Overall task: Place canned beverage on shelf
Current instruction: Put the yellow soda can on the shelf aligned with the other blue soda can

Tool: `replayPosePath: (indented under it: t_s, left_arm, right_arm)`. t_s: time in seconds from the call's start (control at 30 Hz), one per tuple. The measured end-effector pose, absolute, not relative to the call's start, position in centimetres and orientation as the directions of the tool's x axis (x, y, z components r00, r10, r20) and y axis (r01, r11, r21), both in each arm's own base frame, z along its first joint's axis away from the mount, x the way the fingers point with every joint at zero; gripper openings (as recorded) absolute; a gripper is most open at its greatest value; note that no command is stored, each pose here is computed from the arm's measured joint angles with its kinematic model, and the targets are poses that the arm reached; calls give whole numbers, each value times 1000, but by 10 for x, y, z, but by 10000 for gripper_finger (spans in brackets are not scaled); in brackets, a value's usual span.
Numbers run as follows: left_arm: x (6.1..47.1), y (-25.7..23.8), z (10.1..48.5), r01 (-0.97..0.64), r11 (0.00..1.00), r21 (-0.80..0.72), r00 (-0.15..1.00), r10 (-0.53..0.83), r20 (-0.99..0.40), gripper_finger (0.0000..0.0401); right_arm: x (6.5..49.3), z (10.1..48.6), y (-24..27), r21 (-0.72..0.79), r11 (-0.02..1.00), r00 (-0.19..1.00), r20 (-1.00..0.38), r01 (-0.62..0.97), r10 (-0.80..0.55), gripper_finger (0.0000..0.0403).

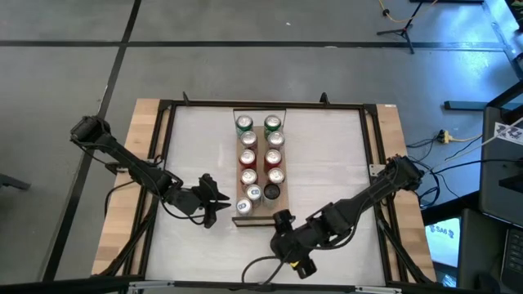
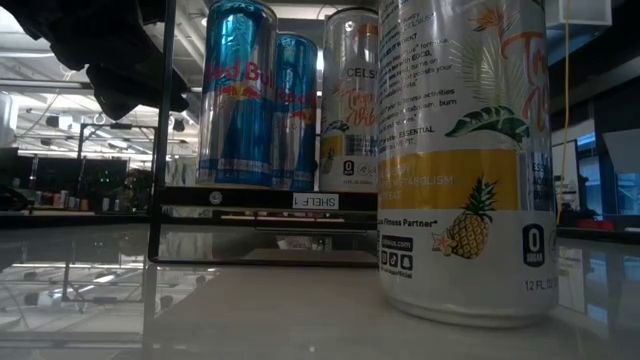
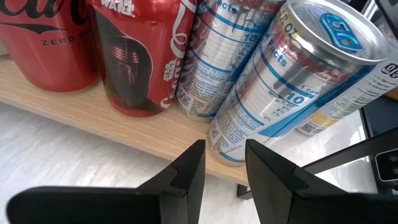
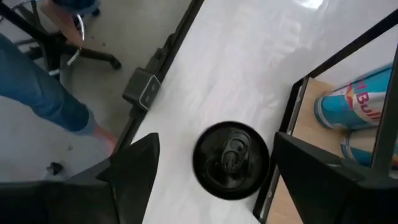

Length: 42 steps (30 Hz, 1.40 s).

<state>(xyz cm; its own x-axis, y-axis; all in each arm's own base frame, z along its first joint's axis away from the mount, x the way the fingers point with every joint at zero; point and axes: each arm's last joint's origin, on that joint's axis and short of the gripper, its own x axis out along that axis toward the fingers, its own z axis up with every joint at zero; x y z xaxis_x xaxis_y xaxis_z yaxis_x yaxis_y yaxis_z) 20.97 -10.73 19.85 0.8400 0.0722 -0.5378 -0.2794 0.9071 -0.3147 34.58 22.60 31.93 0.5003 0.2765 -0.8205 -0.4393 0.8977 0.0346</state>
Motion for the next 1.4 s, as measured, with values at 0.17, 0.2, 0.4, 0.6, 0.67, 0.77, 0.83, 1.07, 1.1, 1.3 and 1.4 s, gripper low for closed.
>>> replayPosePath:
  t_s: [0.17, 0.2, 0.4, 0.6, 0.67, 0.77, 0.83, 1.07, 1.1, 1.3, 1.4]
  left_arm:
    - [210, -107, 198, -280, 907, -315, 840, 73, -538, 105]
    - [210, -107, 198, -280, 907, -315, 840, 73, -538, 105]
    - [210, -107, 198, -280, 907, -315, 840, 73, -538, 105]
    - [210, -107, 198, -280, 907, -314, 840, 73, -538, 105]
    - [210, -107, 198, -280, 907, -314, 840, 73, -537, 105]
    - [210, -107, 198, -280, 907, -314, 840, 73, -537, 105]
    - [210, -107, 198, -280, 907, -314, 840, 74, -537, 105]
    - [210, -107, 198, -281, 907, -314, 840, 74, -537, 105]
    - [210, -107, 198, -281, 907, -314, 840, 74, -538, 105]
    - [210, -107, 198, -281, 907, -314, 840, 74, -537, 105]
    - [210, -107, 198, -282, 907, -313, 840, 75, -537, 105]
  right_arm:
    - [345, 319, 226, -23, 858, 495, -824, -513, 274, 310]
    - [345, 319, 226, -44, 842, 495, -824, -538, 274, 310]
    - [347, 319, 224, -129, 762, 496, -824, -634, 273, 310]
    - [351, 316, 219, -170, 714, 490, -830, -679, 268, 310]
    - [351, 313, 220, -170, 692, 472, -838, -701, 272, 310]
    - [354, 306, 219, -171, 662, 441, -857, -730, 266, 310]
    - [356, 299, 219, -170, 649, 422, -871, -741, 253, 310]
    - [360, 294, 216, -165, 652, 406, -882, -740, 237, 310]
    - [360, 294, 215, -165, 653, 406, -883, -739, 236, 310]
    - [359, 292, 214, -117, 644, 366, -891, -756, 268, 310]
    - [360, 289, 215, -114, 643, 360, -894, -757, 265, 310]
